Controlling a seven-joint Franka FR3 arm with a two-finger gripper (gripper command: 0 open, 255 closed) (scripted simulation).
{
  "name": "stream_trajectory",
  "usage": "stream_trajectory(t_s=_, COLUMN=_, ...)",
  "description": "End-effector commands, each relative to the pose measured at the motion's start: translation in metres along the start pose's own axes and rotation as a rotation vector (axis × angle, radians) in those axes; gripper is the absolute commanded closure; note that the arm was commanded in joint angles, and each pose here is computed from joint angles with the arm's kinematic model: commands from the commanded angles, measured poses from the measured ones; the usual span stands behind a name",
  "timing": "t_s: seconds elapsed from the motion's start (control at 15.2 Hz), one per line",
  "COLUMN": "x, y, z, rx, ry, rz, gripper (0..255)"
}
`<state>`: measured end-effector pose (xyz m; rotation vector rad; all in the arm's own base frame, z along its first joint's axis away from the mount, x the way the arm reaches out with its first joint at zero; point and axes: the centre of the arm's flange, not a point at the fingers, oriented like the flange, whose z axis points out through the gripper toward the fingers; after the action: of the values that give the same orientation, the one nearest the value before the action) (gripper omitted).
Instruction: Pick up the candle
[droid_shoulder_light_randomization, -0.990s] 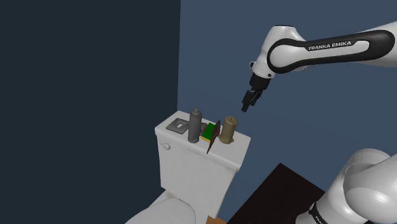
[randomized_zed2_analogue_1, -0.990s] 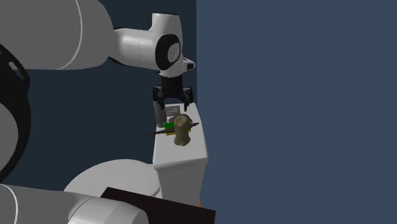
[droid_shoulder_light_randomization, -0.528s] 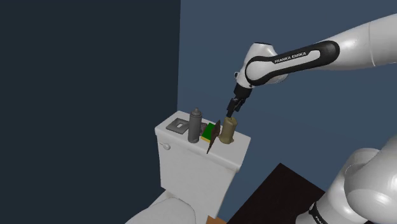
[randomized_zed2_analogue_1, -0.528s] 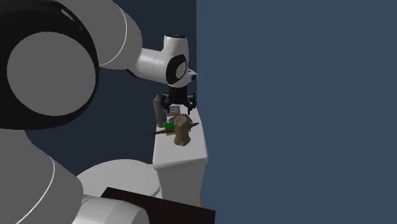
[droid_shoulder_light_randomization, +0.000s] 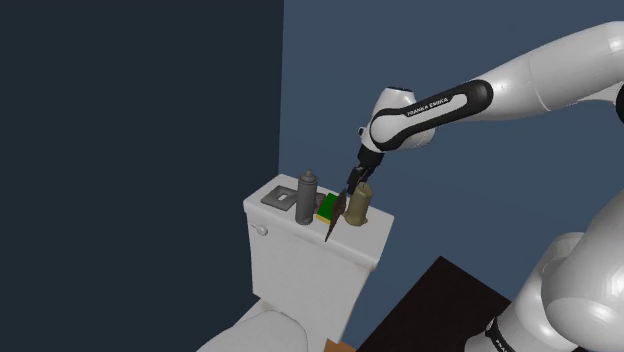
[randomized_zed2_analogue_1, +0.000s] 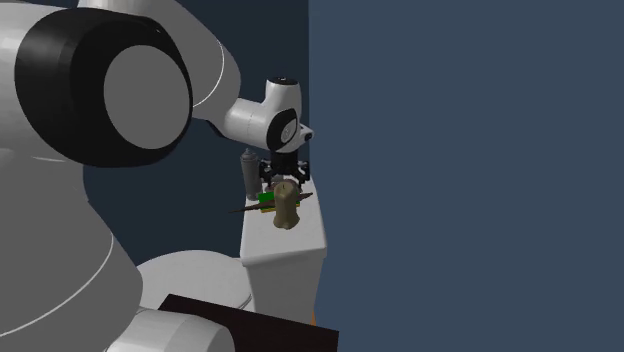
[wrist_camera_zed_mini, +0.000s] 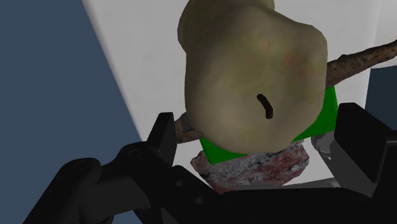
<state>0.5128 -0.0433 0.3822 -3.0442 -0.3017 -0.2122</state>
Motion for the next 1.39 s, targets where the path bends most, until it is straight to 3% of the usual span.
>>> stream_trajectory(t_s=0.0, x=-0.002, y=0.001, z=0.011, rx=0.0, ry=0.001, rz=0.0, gripper=0)
stream_trajectory(t_s=0.2, x=-0.002, y=0.001, z=0.014, rx=0.0, ry=0.001, rz=0.0, gripper=0)
stream_trajectory(t_s=0.26, x=-0.002, y=0.001, z=0.014, rx=0.0, ry=0.001, rz=0.0, gripper=255)
stream_trajectory(t_s=0.86, x=-0.002, y=0.001, z=0.014, rx=0.0, ry=0.001, rz=0.0, gripper=255)
stream_trajectory(t_s=1.32, x=0.003, y=-0.001, z=-0.022, rx=0.0, ry=0.001, rz=0.0, gripper=255)
